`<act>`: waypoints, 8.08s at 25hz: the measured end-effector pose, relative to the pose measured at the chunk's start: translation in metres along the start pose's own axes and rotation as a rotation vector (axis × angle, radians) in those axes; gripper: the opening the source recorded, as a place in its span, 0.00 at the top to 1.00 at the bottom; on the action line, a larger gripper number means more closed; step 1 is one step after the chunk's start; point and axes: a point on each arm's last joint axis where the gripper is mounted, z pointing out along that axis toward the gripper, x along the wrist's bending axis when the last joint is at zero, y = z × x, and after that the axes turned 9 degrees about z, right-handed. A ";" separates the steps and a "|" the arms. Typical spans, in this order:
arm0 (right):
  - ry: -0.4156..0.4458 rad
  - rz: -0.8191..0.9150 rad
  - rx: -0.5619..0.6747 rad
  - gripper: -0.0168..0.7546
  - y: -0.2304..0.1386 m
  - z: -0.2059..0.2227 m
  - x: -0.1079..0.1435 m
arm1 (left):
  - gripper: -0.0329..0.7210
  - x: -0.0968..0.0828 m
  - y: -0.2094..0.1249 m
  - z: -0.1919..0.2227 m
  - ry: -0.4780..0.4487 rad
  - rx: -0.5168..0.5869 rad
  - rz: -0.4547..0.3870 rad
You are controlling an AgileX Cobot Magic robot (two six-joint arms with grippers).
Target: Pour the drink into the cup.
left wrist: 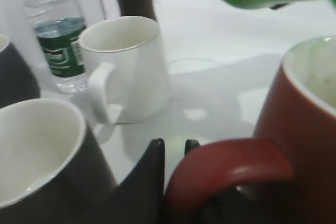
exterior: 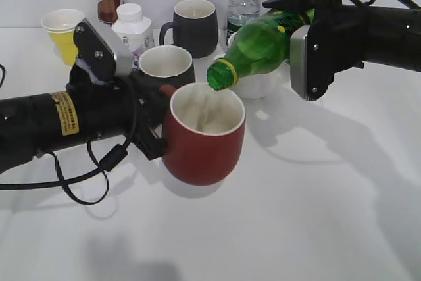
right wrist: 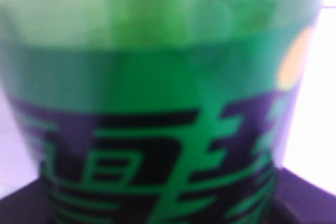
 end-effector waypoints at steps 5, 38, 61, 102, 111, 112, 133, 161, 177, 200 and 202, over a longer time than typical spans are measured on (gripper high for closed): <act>-0.008 -0.015 -0.008 0.42 0.001 0.000 -0.001 | 0.84 -0.002 0.000 0.000 -0.021 0.002 0.021; -0.022 -0.058 -0.015 0.42 0.001 0.000 -0.002 | 0.84 -0.003 0.000 0.000 -0.030 0.005 0.031; -0.017 -0.055 -0.003 0.42 0.000 0.000 -0.002 | 0.84 -0.003 0.000 0.000 -0.032 0.005 0.033; -0.576 1.663 0.040 0.42 -0.036 -0.009 -0.033 | 0.84 0.097 0.004 -0.128 0.682 -0.018 -0.209; -0.646 1.670 0.223 0.42 -0.048 -0.017 -0.011 | 0.84 0.117 -0.045 -0.121 0.759 0.040 -0.264; -0.643 1.661 0.233 0.42 -0.049 -0.016 -0.009 | 0.84 0.119 -0.052 -0.118 0.765 0.052 -0.276; -0.637 1.661 0.403 0.42 -0.067 -0.004 0.027 | 0.85 0.151 -0.122 -0.067 0.761 0.095 -0.254; -0.602 1.598 0.287 0.42 -0.069 0.007 0.079 | 0.60 0.103 -0.103 -0.105 0.760 0.094 -0.274; -0.541 1.619 0.319 0.14 -0.057 -0.011 0.094 | 0.60 0.088 -0.081 -0.125 0.765 0.101 -0.319; 0.039 1.815 1.014 0.25 -0.002 -0.092 0.060 | 0.60 0.070 0.005 -0.196 0.762 0.753 -0.749; 0.108 1.822 1.080 0.26 0.007 -0.104 0.043 | 0.60 0.062 0.026 -0.203 0.725 0.794 -0.739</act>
